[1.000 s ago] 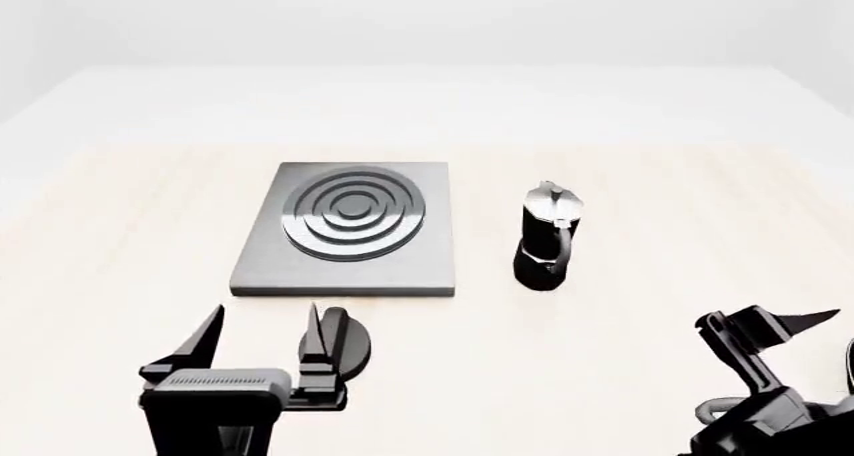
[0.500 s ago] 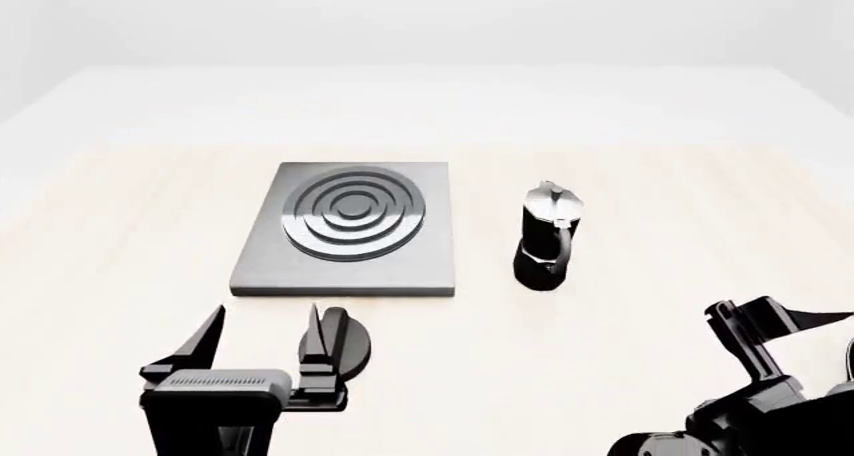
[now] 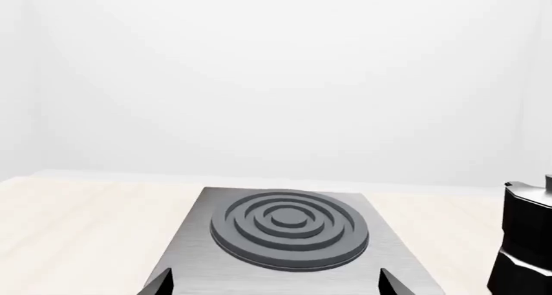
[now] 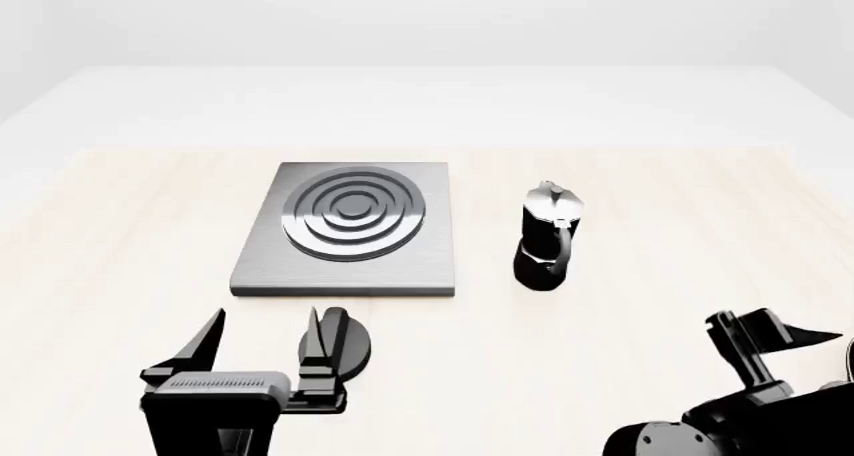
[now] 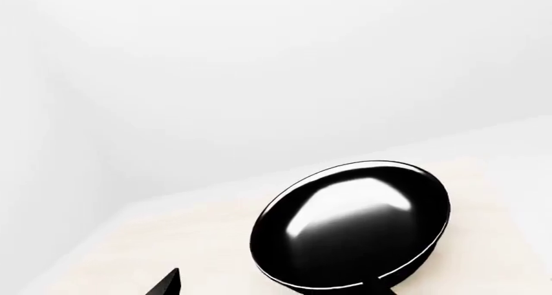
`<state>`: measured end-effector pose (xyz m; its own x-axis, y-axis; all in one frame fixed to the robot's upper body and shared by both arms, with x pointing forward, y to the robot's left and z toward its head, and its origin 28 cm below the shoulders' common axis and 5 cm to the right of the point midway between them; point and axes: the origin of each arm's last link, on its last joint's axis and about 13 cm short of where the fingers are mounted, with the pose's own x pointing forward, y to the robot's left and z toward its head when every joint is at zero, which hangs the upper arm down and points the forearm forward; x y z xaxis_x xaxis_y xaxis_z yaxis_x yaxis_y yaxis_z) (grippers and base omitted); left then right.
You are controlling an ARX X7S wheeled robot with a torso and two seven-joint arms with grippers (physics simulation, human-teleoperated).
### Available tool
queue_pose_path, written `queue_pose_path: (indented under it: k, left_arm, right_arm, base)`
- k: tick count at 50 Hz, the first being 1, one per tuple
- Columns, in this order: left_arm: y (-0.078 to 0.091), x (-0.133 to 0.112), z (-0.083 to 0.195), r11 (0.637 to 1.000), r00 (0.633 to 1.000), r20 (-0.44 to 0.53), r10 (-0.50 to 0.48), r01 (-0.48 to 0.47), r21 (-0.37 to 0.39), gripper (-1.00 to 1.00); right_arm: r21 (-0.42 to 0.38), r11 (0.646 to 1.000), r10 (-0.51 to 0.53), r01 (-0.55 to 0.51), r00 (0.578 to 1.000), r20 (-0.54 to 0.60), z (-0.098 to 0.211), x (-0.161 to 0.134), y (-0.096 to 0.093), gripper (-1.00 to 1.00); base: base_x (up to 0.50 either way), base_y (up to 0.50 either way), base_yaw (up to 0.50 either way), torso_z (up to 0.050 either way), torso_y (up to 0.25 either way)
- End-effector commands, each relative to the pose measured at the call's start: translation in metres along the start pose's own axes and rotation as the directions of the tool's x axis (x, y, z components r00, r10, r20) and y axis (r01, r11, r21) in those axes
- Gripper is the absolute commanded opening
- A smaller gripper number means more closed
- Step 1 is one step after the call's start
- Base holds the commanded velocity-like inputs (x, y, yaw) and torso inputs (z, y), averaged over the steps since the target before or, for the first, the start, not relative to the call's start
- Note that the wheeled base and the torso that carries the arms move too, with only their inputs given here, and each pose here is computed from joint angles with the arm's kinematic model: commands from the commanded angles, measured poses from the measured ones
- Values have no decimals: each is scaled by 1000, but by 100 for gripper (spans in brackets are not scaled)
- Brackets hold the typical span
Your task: Put the frying pan on the stove.
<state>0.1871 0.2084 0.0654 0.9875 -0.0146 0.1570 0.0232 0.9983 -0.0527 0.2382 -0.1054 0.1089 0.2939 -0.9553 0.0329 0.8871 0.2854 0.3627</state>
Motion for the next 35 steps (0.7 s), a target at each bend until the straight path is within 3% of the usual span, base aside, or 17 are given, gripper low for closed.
queue_pose_path:
  k: [1,15,24,35]
  left_arm:
    - [0,0,-1,1000,1000,-2,1,-1,-1,100]
    - [0,1,-1,1000,1000,-3,-3,3,3,100]
    - [0,1,-2,1000,1000,-4,-2,2,1,100]
    - [1,0,-2,1000,1000,-5,4,-4,-2,100]
  right_arm:
    - [-24,999,-40,39,999,-25,-8,3,1,100]
    - [-148,987,-67,68,998,11,-18,8,8,100]
    - [-175,981,-80,82,997,19,-23,10,9,100]
    - [-188,979,-84,72,995,-54,-36,13,11,100]
  base:
    - [0,0,0,0,0]
    - [0,0,0,0,0]
    - [0,0,0,0,0]
    - [0,0,0,0,0]
